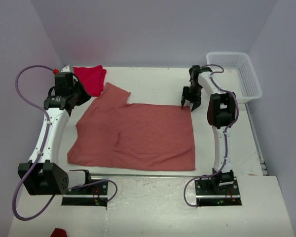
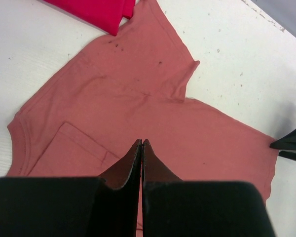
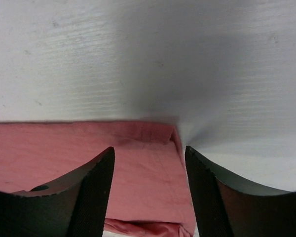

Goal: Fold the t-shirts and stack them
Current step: Grap the side of the flattened tshirt furthest away from the robot with both arms

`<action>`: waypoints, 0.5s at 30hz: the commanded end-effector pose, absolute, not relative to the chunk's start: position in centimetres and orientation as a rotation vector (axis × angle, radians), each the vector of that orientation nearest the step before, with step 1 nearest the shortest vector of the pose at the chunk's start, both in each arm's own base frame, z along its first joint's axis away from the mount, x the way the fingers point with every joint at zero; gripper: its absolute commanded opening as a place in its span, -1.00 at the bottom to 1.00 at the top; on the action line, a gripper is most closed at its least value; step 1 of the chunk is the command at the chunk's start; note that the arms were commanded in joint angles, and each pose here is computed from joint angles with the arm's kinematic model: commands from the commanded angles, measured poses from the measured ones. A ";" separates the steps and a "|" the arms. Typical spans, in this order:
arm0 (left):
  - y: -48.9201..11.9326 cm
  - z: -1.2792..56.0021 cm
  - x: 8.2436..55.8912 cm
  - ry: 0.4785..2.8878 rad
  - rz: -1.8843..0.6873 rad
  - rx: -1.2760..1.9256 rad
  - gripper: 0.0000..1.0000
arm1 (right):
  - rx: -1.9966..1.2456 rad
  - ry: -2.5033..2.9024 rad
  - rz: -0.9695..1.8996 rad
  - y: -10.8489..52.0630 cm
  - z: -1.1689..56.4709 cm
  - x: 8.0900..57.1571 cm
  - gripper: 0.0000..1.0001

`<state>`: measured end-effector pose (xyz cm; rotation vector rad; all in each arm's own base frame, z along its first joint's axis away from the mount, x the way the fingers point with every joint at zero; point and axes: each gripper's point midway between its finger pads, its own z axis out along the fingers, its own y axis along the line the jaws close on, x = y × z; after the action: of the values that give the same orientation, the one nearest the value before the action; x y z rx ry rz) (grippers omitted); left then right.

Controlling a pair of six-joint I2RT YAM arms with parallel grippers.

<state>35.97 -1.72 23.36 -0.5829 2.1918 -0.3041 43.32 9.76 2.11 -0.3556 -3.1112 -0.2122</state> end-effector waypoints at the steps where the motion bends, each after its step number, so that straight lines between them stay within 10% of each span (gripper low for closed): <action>1: -2.4 23.8 36.1 2.185 -0.336 -0.521 -1.00 | -0.362 -3.237 -0.118 8.1 4.1 44.7 0.25; 8: -2.8 23.1 35.9 2.201 -0.349 -0.510 -0.99 | -0.315 -3.130 -0.240 9.7 3.6 44.5 0.16; 12: -2.8 24.0 35.9 2.185 -0.352 -0.496 -0.99 | -0.323 -3.122 -0.266 10.1 3.7 44.5 -0.48; 15: -2.9 24.3 36.0 2.180 -0.362 -0.486 -0.98 | -0.318 -3.114 -0.275 10.2 3.6 44.3 -0.46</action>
<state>35.59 -2.31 22.25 -0.5693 2.2257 -0.3356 44.52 9.82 2.90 -0.3277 -3.1354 -0.2234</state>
